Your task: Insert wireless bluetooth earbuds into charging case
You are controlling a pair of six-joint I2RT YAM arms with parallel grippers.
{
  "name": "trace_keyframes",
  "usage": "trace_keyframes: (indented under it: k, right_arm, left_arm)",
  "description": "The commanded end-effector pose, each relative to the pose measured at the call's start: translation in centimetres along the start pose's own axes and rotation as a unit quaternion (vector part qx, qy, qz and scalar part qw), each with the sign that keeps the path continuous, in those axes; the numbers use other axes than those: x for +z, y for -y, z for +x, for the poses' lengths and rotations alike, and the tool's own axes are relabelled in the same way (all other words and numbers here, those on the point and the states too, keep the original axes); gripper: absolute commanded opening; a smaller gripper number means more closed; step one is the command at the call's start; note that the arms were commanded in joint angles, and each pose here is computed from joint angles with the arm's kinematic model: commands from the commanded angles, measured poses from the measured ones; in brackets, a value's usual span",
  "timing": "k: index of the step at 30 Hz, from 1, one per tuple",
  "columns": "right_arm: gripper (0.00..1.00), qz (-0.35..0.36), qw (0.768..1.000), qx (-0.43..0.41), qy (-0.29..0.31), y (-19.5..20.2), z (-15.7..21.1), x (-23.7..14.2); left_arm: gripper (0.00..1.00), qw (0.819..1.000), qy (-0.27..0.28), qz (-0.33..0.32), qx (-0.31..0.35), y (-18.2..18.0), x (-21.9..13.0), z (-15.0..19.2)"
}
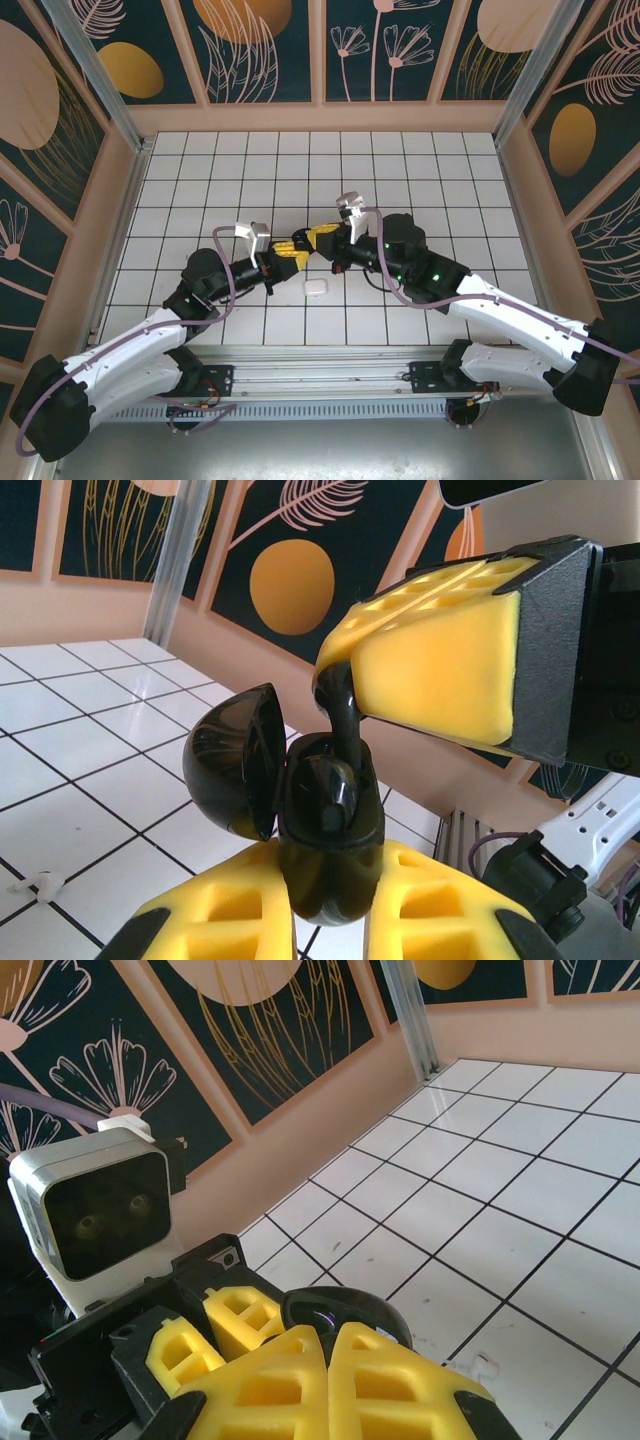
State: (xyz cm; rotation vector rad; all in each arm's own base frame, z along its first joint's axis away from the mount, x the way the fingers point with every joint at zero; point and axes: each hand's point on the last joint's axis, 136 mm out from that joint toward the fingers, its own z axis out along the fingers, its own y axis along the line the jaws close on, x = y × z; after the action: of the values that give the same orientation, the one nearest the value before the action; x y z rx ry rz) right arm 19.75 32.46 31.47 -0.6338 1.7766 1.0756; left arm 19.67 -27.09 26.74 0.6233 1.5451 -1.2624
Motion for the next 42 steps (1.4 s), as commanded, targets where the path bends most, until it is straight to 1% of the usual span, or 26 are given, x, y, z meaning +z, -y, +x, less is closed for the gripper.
trace_keyframes:
  k: [1, 10, 20, 25, 37, 42]
  right_arm:
    - [0.00, -0.018, 1.000, -0.007, -0.012, -0.7, 1.0, 0.0]
    - [0.01, -0.020, 1.000, -0.005, -0.014, -0.7, 1.4, -0.6]
    - [0.25, -0.026, 0.999, 0.003, -0.021, -1.0, 1.4, -0.6]
    - [0.34, -0.021, 1.000, 0.009, -0.021, -0.9, 1.3, -0.7]
    - [0.45, -0.022, 0.999, 0.028, -0.015, -1.2, 0.6, -0.9]
    - [0.47, -0.024, 0.999, 0.033, 0.003, -1.6, -0.6, -1.6]
  left_arm:
    - [0.00, 1.000, 0.028, 0.008, 0.008, 0.6, -0.3, -1.3]
    - [0.00, 0.999, 0.033, 0.009, 0.009, 0.8, -0.5, -1.6]
    - [0.00, 0.999, 0.032, 0.008, 0.006, 0.8, -0.6, -1.5]
    - [0.00, 1.000, 0.030, 0.005, 0.007, 0.7, -0.7, -1.4]
    - [0.00, 1.000, 0.026, -0.006, 0.008, 0.3, -1.0, -0.9]
    - [0.00, 1.000, 0.021, -0.015, 0.009, 0.0, -0.9, -0.7]
